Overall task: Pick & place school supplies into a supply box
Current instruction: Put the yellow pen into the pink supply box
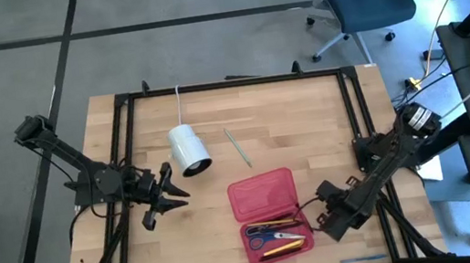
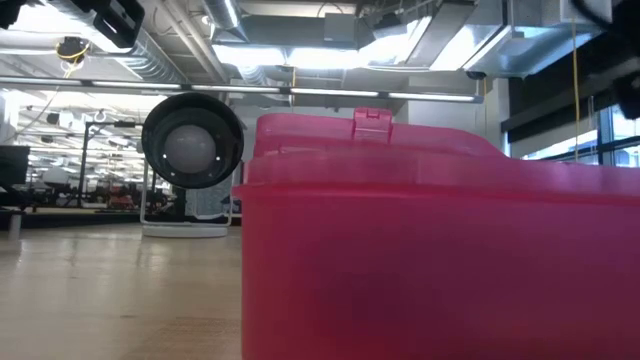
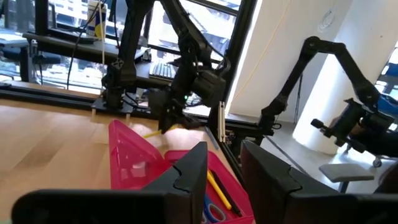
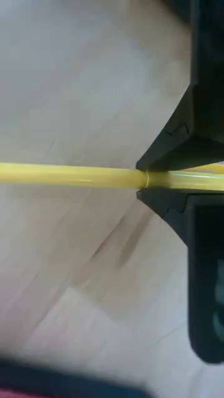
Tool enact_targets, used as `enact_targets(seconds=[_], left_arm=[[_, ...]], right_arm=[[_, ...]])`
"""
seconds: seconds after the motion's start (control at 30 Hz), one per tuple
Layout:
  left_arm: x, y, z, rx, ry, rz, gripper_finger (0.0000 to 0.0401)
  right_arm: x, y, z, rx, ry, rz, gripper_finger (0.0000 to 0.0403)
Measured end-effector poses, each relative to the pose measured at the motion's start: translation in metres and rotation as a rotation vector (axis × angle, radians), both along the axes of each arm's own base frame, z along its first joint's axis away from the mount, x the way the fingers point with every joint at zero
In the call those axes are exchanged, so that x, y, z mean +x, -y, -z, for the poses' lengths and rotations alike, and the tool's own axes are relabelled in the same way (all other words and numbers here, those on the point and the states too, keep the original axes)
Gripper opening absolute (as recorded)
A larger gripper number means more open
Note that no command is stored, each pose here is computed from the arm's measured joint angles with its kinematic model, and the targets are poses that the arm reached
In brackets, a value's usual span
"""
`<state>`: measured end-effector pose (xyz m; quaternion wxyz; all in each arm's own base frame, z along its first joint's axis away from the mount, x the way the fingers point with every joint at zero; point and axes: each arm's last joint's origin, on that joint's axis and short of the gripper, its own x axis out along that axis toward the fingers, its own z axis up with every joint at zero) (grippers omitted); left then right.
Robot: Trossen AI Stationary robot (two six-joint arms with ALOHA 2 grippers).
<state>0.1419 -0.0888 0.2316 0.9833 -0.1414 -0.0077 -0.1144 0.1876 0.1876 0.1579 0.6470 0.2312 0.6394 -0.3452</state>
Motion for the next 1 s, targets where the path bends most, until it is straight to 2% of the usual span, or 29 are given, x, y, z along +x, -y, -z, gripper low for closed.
enact_targets(seconds=[0.1,0.23,0.33,0.5,0.6,0.77,1.0], left_arm=[[0.000,0.000,0.000,-0.027,-0.006,0.001,0.0091],[0.000,0.000,0.000,-0.043,-0.010,0.002,0.0091],[0.000,0.000,0.000,-0.043,-0.009,0.003,0.0093],[0.000,0.000,0.000,-0.042,-0.009,0.003,0.0090],[0.000,0.000,0.000,-0.041,-0.009,0.002,0.0091],[0.000,0.000,0.000,-0.041,-0.009,0.003,0.0095],[0.000,0.000,0.000,-0.041,-0.009,0.004,0.0091]], right_arm=[[-0.004,-0.001,-0.014,0.027,0.077,-0.022,0.0041],[-0.004,-0.004,-0.035,0.058,0.279,-0.108,0.0041],[0.005,-0.011,-0.049,0.097,0.469,-0.258,0.0041],[0.035,-0.023,-0.067,0.173,0.760,-0.546,0.0042],[0.052,-0.026,-0.071,0.177,0.865,-0.727,0.0042],[0.071,-0.025,-0.064,0.147,0.912,-0.938,0.0042],[0.085,-0.024,-0.035,0.171,0.814,-0.987,0.0043]])
